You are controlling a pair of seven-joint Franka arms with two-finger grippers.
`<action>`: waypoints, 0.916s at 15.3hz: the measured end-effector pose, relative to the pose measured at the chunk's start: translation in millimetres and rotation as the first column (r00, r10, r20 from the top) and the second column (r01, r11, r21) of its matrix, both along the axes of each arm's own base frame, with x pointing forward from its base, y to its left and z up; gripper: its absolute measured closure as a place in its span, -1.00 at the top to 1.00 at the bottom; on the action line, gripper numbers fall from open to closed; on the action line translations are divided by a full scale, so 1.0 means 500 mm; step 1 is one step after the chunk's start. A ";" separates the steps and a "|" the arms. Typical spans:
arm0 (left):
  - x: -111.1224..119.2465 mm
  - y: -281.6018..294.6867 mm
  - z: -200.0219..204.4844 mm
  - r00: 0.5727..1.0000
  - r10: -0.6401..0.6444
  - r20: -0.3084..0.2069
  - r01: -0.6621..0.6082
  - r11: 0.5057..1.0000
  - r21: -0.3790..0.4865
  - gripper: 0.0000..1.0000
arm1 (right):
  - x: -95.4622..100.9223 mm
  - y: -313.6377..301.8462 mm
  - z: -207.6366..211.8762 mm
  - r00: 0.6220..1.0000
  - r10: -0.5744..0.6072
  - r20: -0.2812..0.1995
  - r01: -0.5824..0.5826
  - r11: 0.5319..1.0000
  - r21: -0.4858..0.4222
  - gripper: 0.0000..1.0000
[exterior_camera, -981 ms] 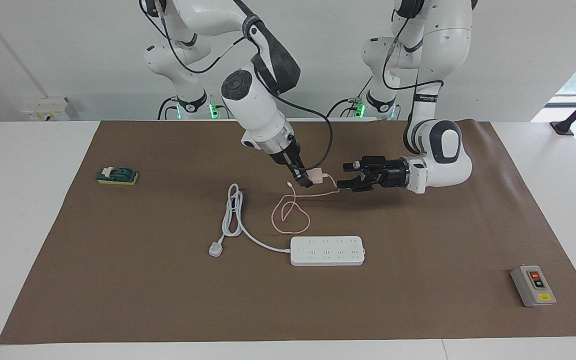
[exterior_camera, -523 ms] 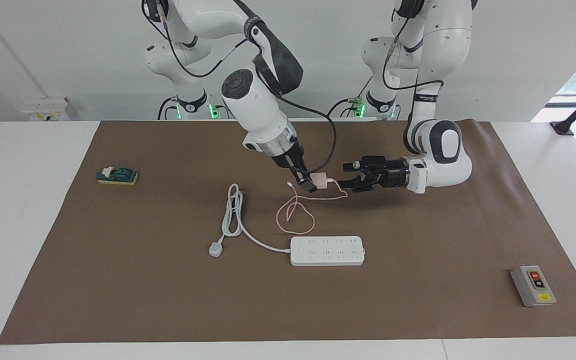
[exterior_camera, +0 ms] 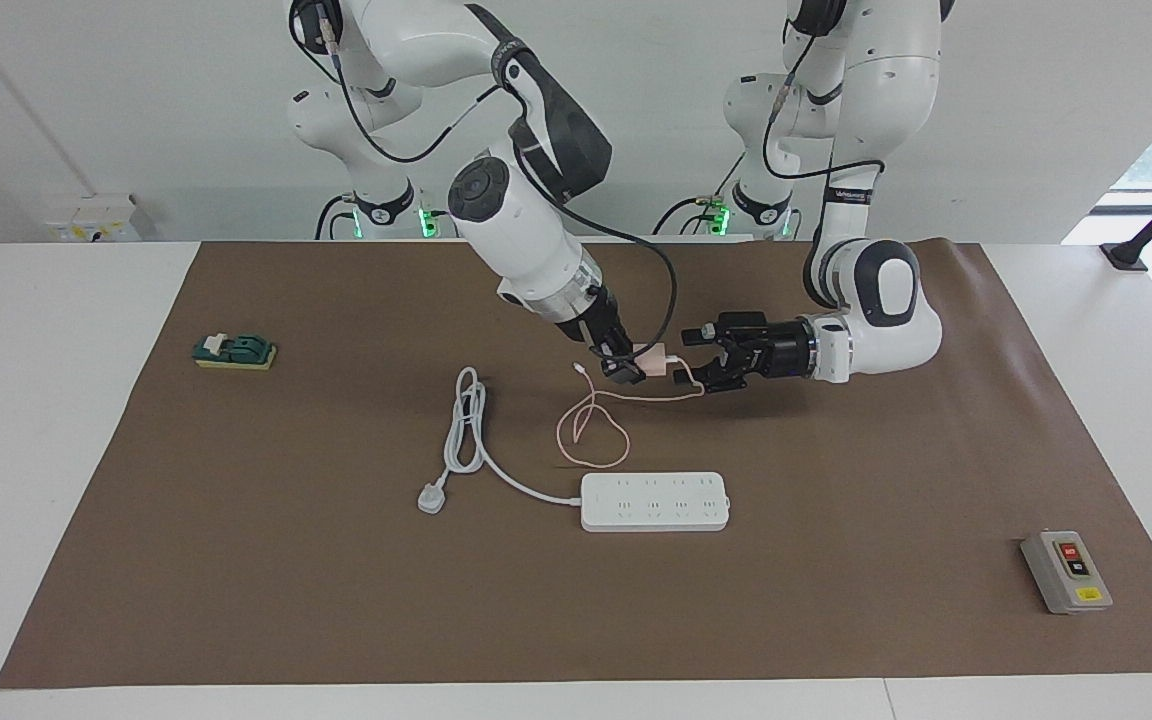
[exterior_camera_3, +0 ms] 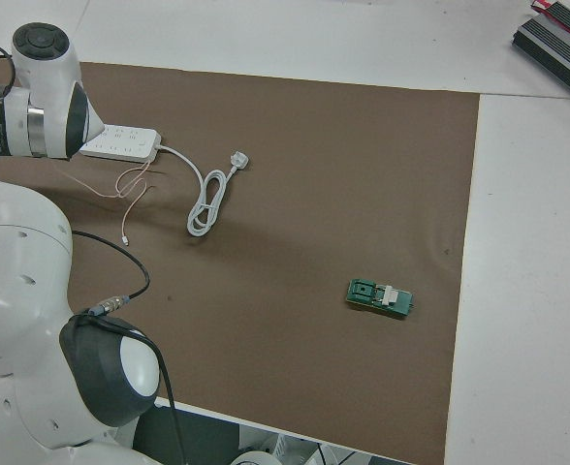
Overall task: Plug charger into power strip
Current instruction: 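Pass the charger from the right gripper into the left gripper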
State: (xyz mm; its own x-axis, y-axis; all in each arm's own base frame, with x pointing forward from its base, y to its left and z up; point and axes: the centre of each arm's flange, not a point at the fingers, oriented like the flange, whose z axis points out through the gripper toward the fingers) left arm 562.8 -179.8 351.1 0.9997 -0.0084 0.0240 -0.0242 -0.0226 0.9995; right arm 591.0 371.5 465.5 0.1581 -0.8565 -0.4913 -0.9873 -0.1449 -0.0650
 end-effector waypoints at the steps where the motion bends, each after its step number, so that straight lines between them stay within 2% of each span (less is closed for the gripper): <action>1: 0.000 -0.001 0.000 1.000 -0.001 0.003 0.001 1.000 0.000 1.00 | -0.001 0.000 -0.003 1.000 0.001 -0.008 -0.002 1.000 -0.003 -0.05; 7: 0.000 -0.003 -0.001 0.999 -0.001 0.036 0.000 1.000 0.003 1.00 | -0.003 0.000 -0.025 0.999 0.015 -0.047 -0.016 1.000 -0.018 -0.05; 10: 0.001 -0.004 -0.003 0.999 0.009 0.044 -0.010 1.000 0.017 1.00 | 0.008 -0.015 -0.036 0.998 0.006 -0.062 -0.008 1.000 -0.025 -0.05; 14: 0.003 -0.002 -0.006 0.999 0.019 0.045 -0.020 0.999 0.028 1.00 | 0.014 -0.022 -0.031 0.998 0.005 -0.067 -0.007 1.000 -0.025 -0.05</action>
State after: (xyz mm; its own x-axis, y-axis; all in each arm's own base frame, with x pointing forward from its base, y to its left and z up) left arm 564.5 -180.9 348.3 0.9976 0.0099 0.0690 -0.0684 -0.0514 0.9963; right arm 597.9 360.4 449.9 0.1310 -0.8678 -0.4792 -0.9884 -0.1517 0.0045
